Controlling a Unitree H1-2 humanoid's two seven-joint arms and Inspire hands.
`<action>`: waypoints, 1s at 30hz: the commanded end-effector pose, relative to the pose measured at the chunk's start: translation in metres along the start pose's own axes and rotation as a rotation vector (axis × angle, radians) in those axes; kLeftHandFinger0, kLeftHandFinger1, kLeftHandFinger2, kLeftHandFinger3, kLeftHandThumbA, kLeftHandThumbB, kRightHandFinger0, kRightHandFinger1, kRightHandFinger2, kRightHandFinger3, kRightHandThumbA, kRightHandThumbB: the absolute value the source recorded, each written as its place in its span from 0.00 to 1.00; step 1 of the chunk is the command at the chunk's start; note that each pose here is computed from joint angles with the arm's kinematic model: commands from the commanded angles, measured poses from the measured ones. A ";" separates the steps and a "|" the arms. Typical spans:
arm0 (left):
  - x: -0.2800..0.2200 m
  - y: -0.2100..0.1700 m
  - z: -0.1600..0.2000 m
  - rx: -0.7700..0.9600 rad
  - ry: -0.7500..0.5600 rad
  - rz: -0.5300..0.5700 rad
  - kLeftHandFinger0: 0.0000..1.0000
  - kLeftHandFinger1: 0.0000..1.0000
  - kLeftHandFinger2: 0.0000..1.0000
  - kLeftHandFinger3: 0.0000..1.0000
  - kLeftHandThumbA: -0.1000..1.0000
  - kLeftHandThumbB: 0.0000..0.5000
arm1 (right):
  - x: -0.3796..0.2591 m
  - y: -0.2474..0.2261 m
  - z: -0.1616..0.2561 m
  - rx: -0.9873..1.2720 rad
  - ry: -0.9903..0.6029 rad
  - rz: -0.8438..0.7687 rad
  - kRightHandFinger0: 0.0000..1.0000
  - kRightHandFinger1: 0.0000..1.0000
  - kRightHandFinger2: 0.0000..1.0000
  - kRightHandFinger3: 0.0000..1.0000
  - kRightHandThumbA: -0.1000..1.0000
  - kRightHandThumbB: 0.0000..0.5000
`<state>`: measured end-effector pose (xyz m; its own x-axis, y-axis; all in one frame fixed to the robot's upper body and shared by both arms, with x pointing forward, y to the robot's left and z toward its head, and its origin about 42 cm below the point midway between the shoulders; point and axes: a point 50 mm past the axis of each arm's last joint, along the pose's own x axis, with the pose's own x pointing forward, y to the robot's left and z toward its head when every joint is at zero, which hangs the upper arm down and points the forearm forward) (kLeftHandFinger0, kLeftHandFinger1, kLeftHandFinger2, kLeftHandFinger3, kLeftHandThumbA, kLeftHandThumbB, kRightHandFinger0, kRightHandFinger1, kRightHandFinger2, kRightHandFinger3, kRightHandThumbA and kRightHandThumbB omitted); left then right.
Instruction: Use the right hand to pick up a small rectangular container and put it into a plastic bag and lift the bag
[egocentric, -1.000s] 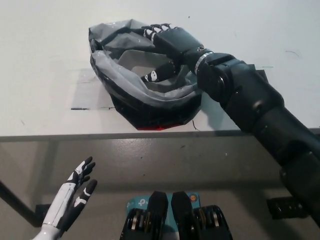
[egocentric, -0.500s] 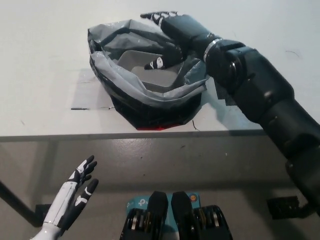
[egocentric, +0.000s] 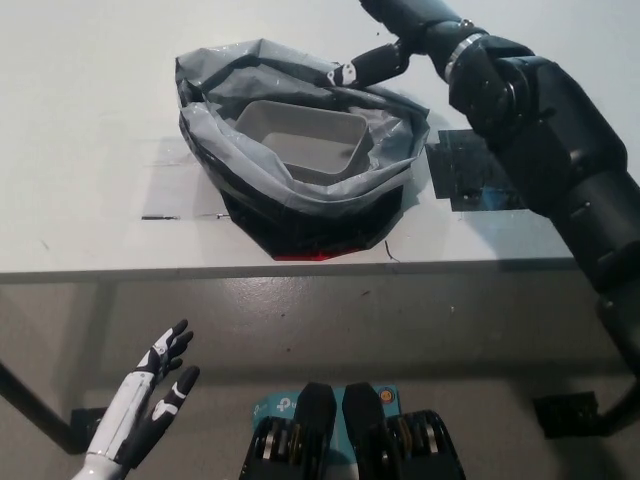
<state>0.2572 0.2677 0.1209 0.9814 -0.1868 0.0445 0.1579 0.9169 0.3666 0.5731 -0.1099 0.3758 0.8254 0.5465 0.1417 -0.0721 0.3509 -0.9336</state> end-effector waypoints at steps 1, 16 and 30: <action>-0.001 0.003 0.005 0.005 -0.039 -0.007 1.00 1.00 1.00 1.00 0.91 0.29 | 0.003 -0.034 -0.002 0.002 0.007 -0.089 1.00 1.00 1.00 1.00 1.00 0.81; -0.008 0.001 0.004 0.015 -0.029 -0.002 1.00 1.00 1.00 1.00 0.91 0.30 | -0.029 0.020 -0.066 0.277 0.208 0.017 1.00 1.00 1.00 1.00 0.97 0.84; -0.005 0.004 0.005 0.028 -0.033 0.008 0.99 1.00 1.00 1.00 0.90 0.31 | -0.039 0.052 -0.083 0.391 0.292 0.081 1.00 1.00 1.00 1.00 0.97 0.84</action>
<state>0.2519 0.2691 0.1172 0.9831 -0.1806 0.0298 0.1570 0.9155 0.3704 0.5772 -0.1816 0.2686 0.9287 0.3494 -0.1240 -0.3103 0.5495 -0.7757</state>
